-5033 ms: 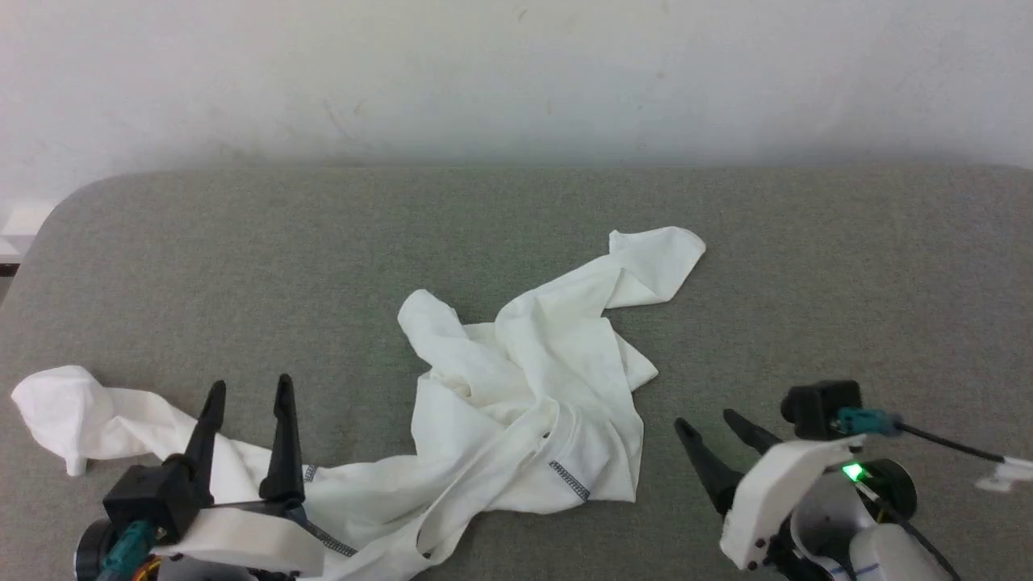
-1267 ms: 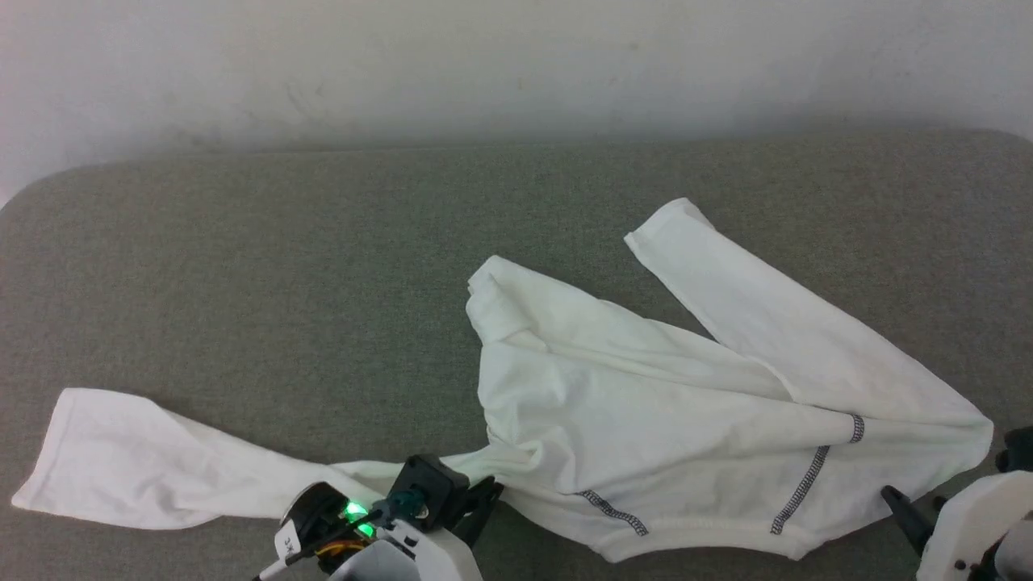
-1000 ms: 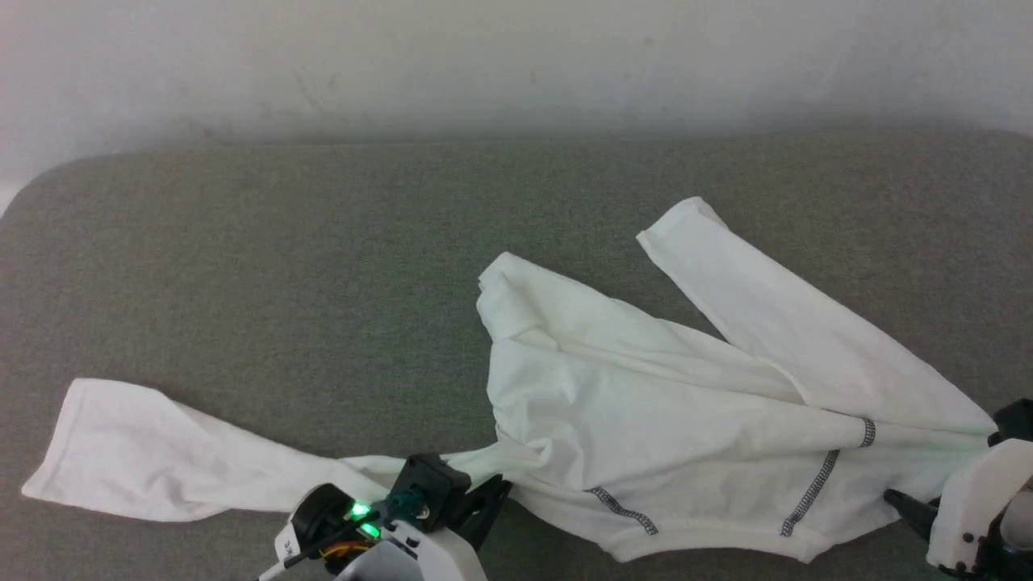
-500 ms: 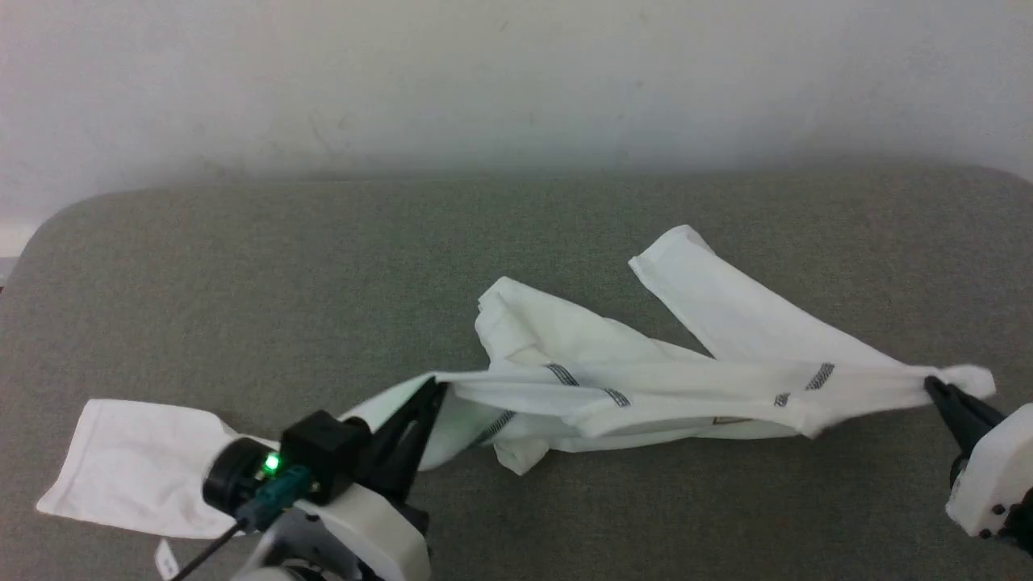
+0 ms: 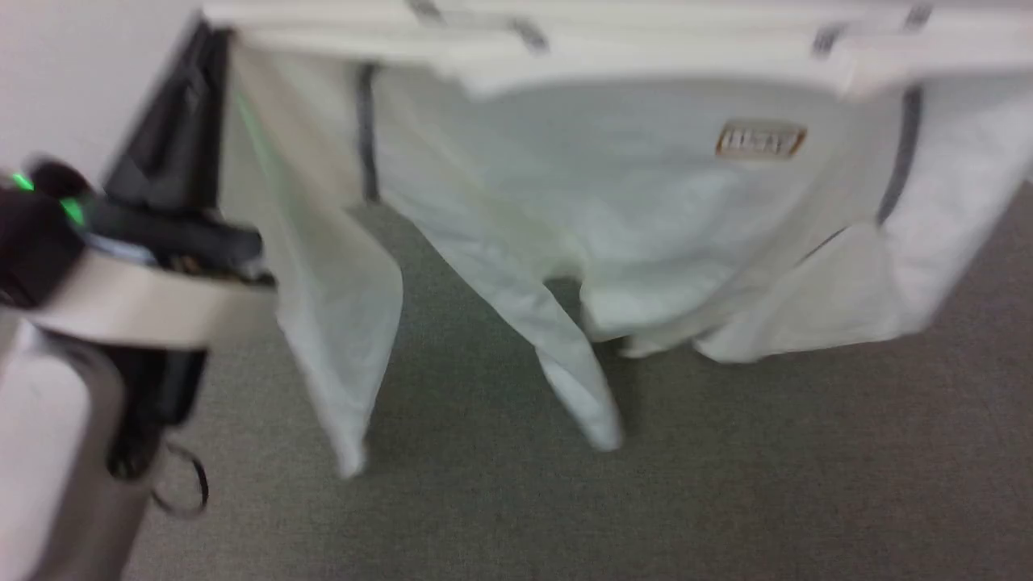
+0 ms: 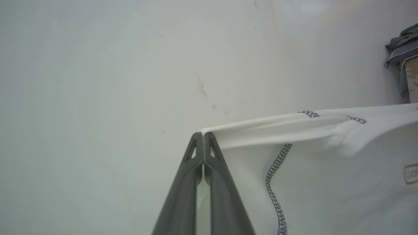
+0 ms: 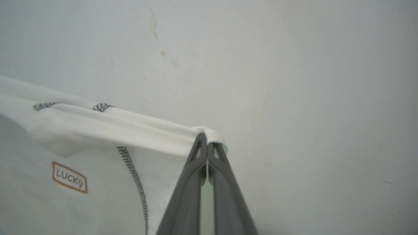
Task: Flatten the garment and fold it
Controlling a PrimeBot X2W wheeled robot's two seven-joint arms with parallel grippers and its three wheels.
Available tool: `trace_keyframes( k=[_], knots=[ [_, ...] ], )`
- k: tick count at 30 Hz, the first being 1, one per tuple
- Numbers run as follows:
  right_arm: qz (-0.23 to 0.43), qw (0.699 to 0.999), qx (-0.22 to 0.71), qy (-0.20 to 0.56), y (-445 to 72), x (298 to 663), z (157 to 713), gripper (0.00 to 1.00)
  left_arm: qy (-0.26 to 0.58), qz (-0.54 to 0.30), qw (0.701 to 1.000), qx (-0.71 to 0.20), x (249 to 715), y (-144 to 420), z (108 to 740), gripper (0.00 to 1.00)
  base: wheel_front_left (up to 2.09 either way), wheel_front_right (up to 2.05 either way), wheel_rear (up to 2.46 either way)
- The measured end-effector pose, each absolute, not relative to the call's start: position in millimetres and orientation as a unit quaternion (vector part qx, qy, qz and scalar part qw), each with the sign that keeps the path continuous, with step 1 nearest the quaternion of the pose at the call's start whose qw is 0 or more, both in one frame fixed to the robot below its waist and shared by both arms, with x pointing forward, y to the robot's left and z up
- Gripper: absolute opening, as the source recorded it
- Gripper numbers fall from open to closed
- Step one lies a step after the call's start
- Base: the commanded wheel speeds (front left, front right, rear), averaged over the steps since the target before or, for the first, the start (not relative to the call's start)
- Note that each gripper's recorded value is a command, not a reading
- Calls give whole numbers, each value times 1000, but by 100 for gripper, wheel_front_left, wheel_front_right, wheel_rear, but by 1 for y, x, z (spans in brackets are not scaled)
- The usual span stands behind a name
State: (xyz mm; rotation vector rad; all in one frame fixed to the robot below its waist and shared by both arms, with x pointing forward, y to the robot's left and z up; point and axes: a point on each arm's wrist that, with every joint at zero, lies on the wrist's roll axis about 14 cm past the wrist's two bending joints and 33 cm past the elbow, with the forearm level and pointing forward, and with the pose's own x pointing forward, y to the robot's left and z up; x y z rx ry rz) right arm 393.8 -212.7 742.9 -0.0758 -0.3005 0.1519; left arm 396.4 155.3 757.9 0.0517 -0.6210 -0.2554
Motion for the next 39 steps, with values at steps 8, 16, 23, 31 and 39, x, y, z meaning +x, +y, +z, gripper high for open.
trace_keyframes(
  k=[8, 16, 23, 31, 39],
  knots=[
    [97, 973, -59, -199, -206, 459, 800, 0, -332, -112, 936, 29, 468, 174, 811, 0, 0, 0, 0],
    [114, 970, -53, -210, -196, 540, 811, 0, -275, -98, 956, 40, 562, 179, 800, 0, 0, 0, 0],
    [129, 966, -46, -220, -182, 597, 793, 0, -265, -64, 960, 54, 624, 188, 781, 0, 0, 0, 0],
    [148, 977, -33, -149, -168, 644, 709, 0, -187, -55, 980, 31, 672, 191, 693, 0, 0, 0, 0],
    [154, 987, 5, -39, -158, 645, 598, 0, -64, -47, 997, -11, 662, 196, 582, 0, 0, 0, 0]
  ],
)
